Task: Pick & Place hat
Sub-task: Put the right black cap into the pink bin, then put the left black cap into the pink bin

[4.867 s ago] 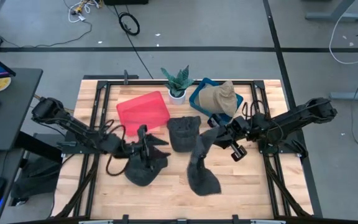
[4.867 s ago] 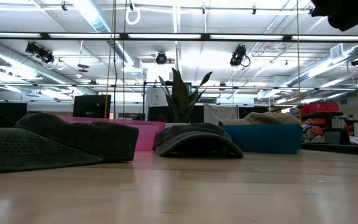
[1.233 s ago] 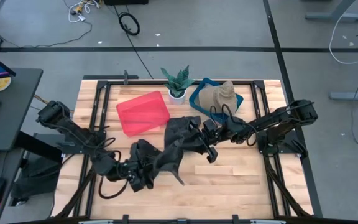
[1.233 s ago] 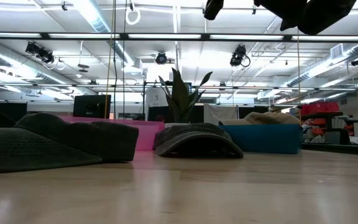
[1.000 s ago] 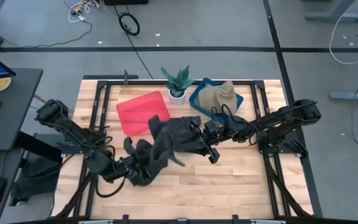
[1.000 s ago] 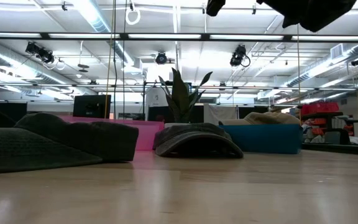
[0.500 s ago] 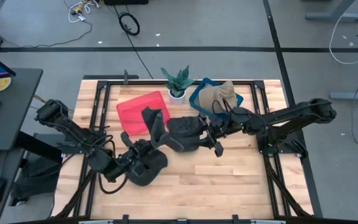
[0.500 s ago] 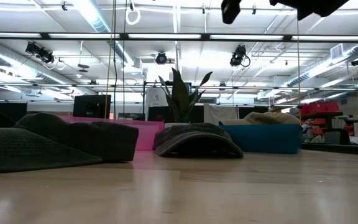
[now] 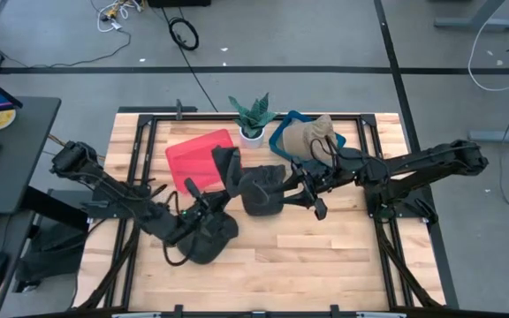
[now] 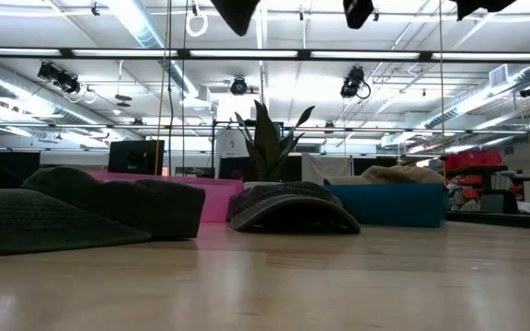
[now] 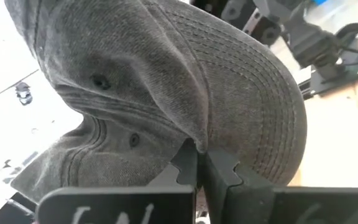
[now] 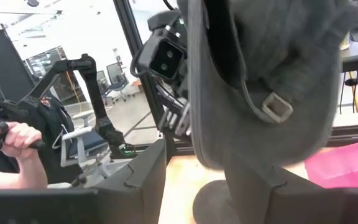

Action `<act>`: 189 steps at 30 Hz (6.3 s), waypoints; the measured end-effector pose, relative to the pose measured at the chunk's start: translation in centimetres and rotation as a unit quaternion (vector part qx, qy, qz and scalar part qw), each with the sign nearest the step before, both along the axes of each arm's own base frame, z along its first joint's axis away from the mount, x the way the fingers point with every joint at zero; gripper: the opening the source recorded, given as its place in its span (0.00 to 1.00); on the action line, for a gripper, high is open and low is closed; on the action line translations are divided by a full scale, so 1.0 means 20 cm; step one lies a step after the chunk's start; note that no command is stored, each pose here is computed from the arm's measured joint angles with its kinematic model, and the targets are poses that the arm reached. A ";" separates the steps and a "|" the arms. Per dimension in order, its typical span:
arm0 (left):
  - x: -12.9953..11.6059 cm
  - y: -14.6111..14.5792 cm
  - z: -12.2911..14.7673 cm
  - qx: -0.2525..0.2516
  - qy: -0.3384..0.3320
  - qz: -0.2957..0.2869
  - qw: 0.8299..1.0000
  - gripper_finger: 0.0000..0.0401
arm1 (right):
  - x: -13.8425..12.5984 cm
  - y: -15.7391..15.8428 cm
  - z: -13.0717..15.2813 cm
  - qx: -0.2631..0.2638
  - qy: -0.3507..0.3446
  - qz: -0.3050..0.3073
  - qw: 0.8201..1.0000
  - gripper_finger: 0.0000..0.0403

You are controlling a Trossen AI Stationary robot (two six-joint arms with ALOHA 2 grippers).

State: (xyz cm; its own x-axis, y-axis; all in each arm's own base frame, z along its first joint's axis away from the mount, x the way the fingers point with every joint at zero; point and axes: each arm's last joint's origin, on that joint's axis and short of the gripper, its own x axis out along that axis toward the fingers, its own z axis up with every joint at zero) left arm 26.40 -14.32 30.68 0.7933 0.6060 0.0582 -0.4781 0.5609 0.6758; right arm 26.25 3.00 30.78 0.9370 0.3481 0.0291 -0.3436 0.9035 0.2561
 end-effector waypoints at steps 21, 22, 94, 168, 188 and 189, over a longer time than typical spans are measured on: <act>0.08 0.36 -0.15 -0.161 0.051 -0.011 0.986 0.01 | -0.19 -0.02 0.09 -0.030 0.021 -0.051 0.998 0.40; 0.07 0.38 -0.15 -0.175 0.051 -0.003 0.983 0.01 | -0.20 -0.02 0.09 -0.034 0.029 -0.062 0.997 0.40; -0.22 0.82 -0.41 -0.065 0.648 -0.071 0.756 0.01 | -0.18 -0.05 0.01 -0.068 0.087 -0.184 0.977 0.40; 0.03 1.05 -0.27 -0.313 0.493 0.045 0.811 0.49 | -0.18 -0.05 0.02 -0.067 0.085 -0.184 0.977 0.40; 0.06 0.48 -0.24 -0.399 0.487 -0.111 0.769 0.49 | -0.18 -0.05 0.01 -0.063 0.097 -0.184 0.976 0.40; 0.06 0.44 -0.24 -0.398 0.490 -0.117 0.767 0.49 | -0.18 -0.05 0.01 -0.063 0.097 -0.184 0.976 0.40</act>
